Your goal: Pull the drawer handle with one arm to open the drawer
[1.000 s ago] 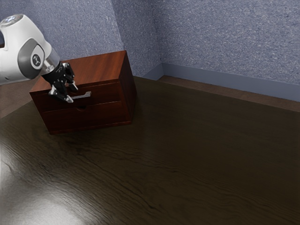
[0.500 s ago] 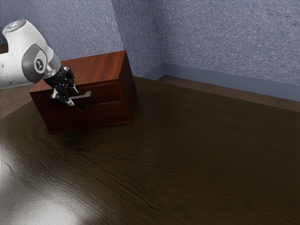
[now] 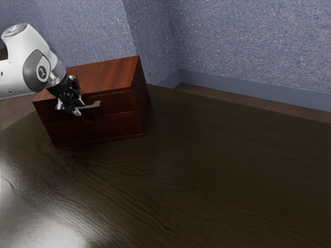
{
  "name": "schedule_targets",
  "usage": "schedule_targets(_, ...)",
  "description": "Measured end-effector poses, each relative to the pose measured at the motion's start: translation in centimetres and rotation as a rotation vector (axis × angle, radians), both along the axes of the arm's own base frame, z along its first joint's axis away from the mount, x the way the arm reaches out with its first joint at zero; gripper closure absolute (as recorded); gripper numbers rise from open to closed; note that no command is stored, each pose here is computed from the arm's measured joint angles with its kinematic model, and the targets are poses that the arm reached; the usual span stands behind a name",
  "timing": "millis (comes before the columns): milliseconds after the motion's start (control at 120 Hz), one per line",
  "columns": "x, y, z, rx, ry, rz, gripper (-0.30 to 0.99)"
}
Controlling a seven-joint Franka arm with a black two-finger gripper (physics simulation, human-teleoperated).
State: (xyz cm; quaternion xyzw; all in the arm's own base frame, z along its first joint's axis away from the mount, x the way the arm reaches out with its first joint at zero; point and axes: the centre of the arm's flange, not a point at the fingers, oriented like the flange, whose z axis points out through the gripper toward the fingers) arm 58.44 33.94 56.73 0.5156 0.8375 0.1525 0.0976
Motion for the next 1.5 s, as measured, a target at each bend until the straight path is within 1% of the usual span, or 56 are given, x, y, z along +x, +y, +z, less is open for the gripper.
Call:
schedule_targets(458,0.2,-0.6,-0.1,-0.016,-0.001,-0.01,0.72)
schedule_targets(600,0.1,-0.7,-0.2,-0.024,0.006,-0.012,0.76)
schedule_targets(850,-0.8,-0.9,-0.9,-0.046,0.03,-0.011,0.78)
schedule_targets(1258,-3.0,-1.5,-0.3,-0.068,0.029,-0.01,0.79)
schedule_targets(1500,-3.8,-2.1,-0.3,-0.079,0.029,-0.015,0.79)
